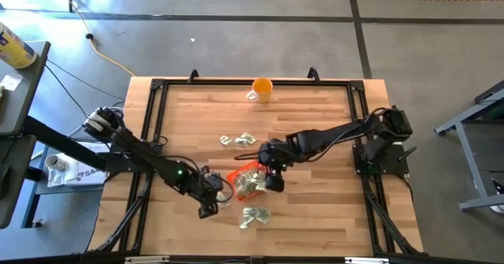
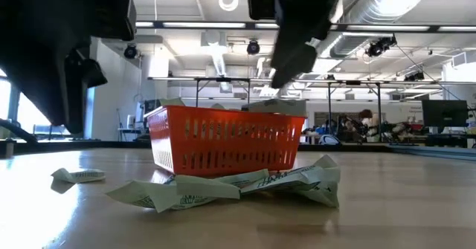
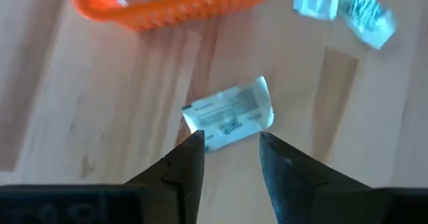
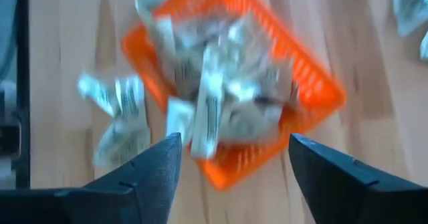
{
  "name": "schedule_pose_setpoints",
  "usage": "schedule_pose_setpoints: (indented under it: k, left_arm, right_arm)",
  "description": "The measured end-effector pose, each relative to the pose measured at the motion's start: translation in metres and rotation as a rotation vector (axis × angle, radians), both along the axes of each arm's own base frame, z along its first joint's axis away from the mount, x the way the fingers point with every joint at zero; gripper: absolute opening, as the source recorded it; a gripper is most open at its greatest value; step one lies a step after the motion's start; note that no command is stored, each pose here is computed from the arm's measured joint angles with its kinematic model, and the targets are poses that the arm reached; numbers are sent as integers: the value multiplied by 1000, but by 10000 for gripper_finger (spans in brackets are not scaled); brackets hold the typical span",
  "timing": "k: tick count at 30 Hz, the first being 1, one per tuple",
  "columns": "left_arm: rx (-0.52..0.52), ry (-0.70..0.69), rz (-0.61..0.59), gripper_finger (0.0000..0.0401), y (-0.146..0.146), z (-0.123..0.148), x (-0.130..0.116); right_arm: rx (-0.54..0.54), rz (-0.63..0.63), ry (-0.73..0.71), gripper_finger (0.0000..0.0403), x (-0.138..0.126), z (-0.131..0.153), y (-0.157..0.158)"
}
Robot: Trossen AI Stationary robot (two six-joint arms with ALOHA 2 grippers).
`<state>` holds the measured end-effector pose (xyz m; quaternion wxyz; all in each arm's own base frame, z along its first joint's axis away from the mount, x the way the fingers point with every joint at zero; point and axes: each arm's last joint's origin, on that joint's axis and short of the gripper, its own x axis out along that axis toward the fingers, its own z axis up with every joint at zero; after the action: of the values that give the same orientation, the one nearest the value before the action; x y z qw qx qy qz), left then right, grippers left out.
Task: Pick and place Stevia / Truvia into bins
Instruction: Put the stevia packet into the bin
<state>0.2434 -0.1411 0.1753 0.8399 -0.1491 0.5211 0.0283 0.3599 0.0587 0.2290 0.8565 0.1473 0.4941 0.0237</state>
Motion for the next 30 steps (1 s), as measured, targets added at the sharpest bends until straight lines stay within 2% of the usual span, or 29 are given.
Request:
schedule_pose_setpoints:
  k: [6,10,14,18,21,24,28,30]
  left_arm:
    - [19,39,-6,177,-4,-17,5]
    - [26,52,-3,179,-4,-20,5]
    - [24,49,-3,177,-4,-19,5]
    - [18,54,-7,172,-5,-20,5]
    - [-5,68,-9,170,-5,-20,4]
    - [-33,87,-3,171,-6,-20,4]
    - [-45,100,-9,168,-6,-20,3]
    - [-42,102,-10,168,-6,-20,3]
  right_arm:
    - [-49,120,187,266,-23,-9,25]
    - [-61,203,193,265,-30,-10,49]
    - [-22,176,175,265,-26,-17,62]
    - [74,144,229,251,-15,-37,64]
    - [105,114,257,212,-9,-50,66]
    - [122,86,225,145,-4,-53,69]
    - [87,26,144,38,2,-51,71]
    - [67,-12,97,10,6,-50,69]
